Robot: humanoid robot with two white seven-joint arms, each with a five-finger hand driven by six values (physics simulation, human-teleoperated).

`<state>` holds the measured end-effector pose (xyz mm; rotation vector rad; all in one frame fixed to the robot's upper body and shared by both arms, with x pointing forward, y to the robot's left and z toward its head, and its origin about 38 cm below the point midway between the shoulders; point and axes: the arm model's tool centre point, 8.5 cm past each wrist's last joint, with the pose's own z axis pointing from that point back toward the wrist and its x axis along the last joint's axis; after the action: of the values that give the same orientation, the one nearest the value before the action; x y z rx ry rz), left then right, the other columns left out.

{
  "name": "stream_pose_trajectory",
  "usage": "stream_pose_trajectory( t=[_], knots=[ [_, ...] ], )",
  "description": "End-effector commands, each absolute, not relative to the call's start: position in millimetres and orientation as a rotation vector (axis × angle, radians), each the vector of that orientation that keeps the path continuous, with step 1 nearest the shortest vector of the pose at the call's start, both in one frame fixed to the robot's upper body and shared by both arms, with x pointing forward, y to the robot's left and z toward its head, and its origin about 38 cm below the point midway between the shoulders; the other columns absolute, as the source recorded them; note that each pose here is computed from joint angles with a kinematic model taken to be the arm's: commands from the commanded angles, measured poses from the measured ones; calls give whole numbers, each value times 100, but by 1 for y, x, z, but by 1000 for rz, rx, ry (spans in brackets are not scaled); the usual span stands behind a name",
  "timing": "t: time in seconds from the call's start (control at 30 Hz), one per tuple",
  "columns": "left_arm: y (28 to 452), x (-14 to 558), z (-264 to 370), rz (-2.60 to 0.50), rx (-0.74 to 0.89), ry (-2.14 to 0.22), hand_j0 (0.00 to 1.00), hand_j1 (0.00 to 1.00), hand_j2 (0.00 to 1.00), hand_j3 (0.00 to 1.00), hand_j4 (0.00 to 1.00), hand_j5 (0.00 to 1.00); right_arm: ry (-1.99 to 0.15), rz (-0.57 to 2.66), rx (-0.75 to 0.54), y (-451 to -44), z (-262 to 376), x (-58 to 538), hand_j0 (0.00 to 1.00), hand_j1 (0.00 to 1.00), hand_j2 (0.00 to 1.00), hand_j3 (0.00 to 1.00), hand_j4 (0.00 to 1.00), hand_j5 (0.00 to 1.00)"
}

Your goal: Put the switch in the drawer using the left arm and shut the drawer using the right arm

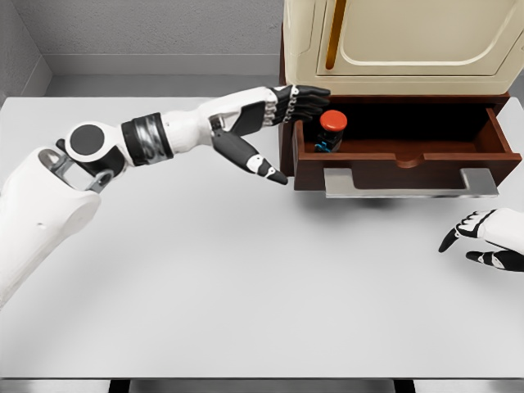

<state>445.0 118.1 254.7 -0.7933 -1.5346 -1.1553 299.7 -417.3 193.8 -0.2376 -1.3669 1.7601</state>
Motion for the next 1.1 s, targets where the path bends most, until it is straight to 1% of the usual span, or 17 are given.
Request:
stream_pose_trajectory(
  t=[0.0,0.2,0.33,0.47,0.6,0.8,1.07],
  knots=[
    [110,445,253,-1165,-793,-1538,100,100,100,100,100,100,-1370,1754,-236,-417,195,300,59,59,59,59,59,59],
    [103,446,251,-1175,-783,-1524,100,100,100,100,100,100,-1371,1755,-235,-417,195,300,58,58,58,58,58,58],
    [89,447,250,-1185,-782,-1517,100,100,100,100,100,100,-1371,1755,-235,-417,195,300,58,58,58,58,58,58],
    [91,449,252,-1182,-773,-1522,100,100,100,100,100,100,-1370,1754,-236,-417,195,300,58,58,58,58,58,58],
    [102,454,258,-1155,-754,-1545,100,100,100,100,100,100,-1368,1754,-237,-418,194,300,58,58,58,58,58,58],
    [112,464,251,-1126,-718,-1531,100,100,100,100,100,100,-1367,1753,-236,-418,194,300,59,59,59,59,59,59],
    [102,460,239,-1169,-698,-1500,100,100,100,100,100,100,-1368,1754,-235,-417,194,300,58,58,58,58,58,58]
  ],
)
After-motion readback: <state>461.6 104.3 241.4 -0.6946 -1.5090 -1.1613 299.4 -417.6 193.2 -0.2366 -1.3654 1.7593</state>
